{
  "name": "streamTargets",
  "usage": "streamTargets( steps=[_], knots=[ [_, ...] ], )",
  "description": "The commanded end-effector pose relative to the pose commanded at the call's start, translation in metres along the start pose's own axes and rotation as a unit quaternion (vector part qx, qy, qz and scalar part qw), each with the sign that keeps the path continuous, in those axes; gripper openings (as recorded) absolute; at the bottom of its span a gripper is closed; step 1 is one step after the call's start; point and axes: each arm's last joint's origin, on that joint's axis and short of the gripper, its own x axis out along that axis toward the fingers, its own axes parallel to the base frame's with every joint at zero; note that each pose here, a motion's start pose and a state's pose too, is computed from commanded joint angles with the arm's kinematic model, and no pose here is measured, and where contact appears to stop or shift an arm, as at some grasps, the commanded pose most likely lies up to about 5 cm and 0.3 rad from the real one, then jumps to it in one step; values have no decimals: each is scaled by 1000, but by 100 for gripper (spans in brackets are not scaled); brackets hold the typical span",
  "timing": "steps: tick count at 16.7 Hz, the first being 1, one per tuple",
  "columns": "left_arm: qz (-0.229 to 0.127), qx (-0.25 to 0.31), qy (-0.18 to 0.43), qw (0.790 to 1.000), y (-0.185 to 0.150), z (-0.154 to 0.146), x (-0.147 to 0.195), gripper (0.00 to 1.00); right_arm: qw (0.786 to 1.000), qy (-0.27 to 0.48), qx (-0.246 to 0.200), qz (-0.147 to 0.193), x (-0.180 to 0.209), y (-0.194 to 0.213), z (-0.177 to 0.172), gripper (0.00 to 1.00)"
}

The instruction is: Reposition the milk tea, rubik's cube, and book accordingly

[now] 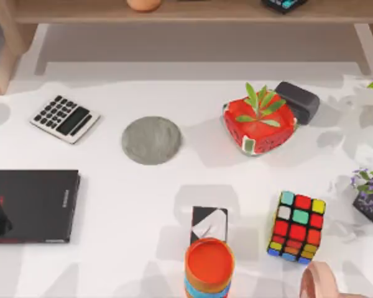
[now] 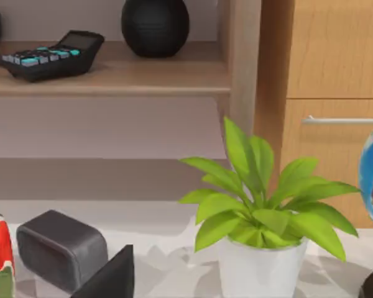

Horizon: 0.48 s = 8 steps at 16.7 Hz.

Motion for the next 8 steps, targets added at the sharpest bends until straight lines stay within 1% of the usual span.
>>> streamTargets(
  steps=[2, 4, 6, 8],
  knots=[
    [0, 0, 0, 1000, 0, 0, 0, 100, 1000, 0, 0, 0, 0, 0, 0, 100],
    [-1, -1, -7, 1000, -1, 9, 0, 100, 1000, 0, 0, 0, 0, 0, 0, 100],
    [-2, -2, -22, 1000, -3, 28, 2, 100, 1000, 0, 0, 0, 0, 0, 0, 100],
    [-4, -6, -39, 999, -7, 55, 8, 100, 1000, 0, 0, 0, 0, 0, 0, 100]
  ],
)
